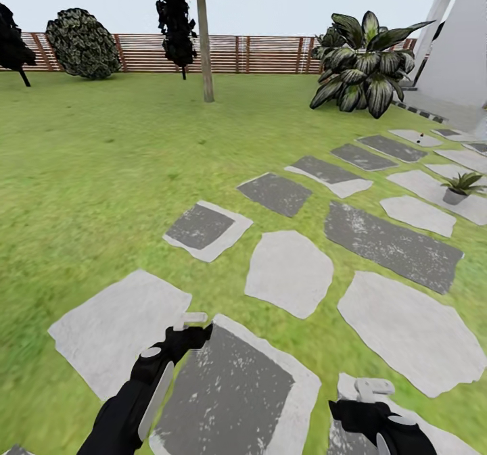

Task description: Pick up the pesticide atomizer in the garden and spray insectifuge to fully cover both potted plants in the garden.

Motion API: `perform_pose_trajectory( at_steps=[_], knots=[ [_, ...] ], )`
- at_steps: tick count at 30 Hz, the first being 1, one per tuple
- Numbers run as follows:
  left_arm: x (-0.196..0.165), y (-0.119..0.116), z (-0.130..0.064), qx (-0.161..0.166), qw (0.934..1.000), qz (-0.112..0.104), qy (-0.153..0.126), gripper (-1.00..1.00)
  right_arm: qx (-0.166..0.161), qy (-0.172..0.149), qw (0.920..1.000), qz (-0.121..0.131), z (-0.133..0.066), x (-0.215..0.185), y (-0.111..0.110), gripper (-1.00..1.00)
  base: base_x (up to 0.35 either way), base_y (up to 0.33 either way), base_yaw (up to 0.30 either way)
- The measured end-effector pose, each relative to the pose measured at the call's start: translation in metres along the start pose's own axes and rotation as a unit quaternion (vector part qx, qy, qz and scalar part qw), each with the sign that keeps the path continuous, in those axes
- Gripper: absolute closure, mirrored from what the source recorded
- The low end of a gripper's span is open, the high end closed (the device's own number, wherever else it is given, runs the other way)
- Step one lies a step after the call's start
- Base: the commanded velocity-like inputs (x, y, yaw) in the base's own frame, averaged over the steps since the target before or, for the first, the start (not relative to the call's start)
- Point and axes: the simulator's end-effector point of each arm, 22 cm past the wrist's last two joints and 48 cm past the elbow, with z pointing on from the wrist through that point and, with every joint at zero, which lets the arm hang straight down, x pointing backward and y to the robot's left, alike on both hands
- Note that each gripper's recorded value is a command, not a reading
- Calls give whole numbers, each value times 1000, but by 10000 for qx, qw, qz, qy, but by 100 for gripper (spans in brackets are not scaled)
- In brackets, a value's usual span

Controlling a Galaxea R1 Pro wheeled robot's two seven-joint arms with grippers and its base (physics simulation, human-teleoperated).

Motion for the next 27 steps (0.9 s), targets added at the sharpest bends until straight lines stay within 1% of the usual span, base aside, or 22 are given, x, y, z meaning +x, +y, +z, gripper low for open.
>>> perform_pose_trajectory(
  at_steps=[7, 20, 27],
  knots=[
    [0, 0, 0, 0, 10000, 0, 1, -100, -2, 2, 10000, 8, 0, 0, 0, -100, 340, 0, -43],
    [0, 0, 0, 1, 10000, 1, 3, -100, -12, 5, 10000, 20, 0, 1, 1, -100, 340, 0, -266],
    [0, 0, 0, 0, 10000, 0, 4, -100, -9, 5, 10000, 13, 0, 1, 1, -100, 340, 0, -65]
  ],
)
